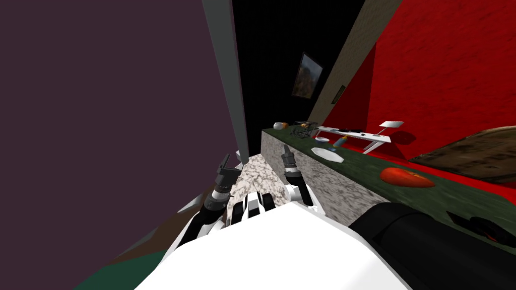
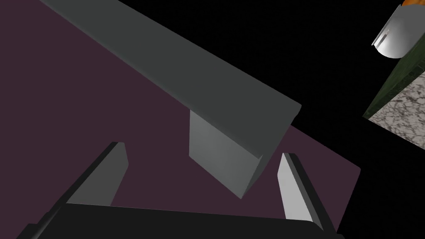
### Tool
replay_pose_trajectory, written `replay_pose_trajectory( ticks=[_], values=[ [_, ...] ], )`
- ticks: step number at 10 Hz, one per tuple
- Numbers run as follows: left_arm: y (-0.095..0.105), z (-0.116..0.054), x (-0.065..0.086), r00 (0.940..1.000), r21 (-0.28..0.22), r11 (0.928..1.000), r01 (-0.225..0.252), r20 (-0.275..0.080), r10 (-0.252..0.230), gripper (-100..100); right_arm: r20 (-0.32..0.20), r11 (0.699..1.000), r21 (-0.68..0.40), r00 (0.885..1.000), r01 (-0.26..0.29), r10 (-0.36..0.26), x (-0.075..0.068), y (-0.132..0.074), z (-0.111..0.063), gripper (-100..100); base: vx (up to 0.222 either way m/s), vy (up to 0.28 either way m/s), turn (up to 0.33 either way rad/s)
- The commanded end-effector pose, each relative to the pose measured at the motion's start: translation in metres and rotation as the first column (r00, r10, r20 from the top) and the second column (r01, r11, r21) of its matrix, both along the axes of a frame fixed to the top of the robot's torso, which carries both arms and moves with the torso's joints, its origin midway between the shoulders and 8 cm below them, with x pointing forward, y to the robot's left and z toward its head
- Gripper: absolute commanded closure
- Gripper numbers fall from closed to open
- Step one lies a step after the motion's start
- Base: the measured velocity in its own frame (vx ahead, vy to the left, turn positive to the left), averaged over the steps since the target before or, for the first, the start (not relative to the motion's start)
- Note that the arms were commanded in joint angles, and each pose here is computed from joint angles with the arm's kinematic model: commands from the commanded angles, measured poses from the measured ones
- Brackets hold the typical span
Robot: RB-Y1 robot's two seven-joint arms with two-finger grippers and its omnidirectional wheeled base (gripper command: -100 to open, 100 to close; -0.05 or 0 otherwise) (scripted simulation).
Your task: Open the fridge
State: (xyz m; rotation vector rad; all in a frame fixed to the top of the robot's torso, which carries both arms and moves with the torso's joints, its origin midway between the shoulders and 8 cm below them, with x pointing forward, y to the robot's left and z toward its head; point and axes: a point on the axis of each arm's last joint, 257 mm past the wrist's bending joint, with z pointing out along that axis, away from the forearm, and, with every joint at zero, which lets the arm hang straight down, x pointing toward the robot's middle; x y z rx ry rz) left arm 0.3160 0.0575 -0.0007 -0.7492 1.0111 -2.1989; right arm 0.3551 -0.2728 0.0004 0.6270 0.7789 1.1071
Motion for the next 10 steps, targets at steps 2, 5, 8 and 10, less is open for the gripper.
replay_pose_trajectory(
  ticks=[2,5,8,10],
  values=[
    [0.000,0.025,-0.012,0.9995,-0.020,0.9997,0.014,0.027,-0.013,-100,0.000,1.000,0.000,1.000,0.000,0.000,0.000,0.000,0.000,0,0.033,-0.004,0.020],
    [0.000,0.030,-0.016,0.9995,-0.021,0.9996,0.018,0.027,-0.018,-100,0.000,1.000,0.000,1.000,0.000,0.000,0.000,0.000,0.000,0,0.011,-0.006,0.020],
    [0.000,0.003,-0.007,0.9993,0.024,0.9997,0.007,-0.037,-0.007,0,0.000,1.000,0.000,1.000,0.000,0.000,0.000,0.000,0.000,0,0.005,0.003,0.005],
    [-0.001,0.000,-0.006,0.9990,0.029,0.9996,0.007,-0.045,-0.006,0,0.000,1.000,0.000,1.000,0.000,0.000,0.000,0.000,0.000,0,0.000,0.000,0.000]
  ],
)
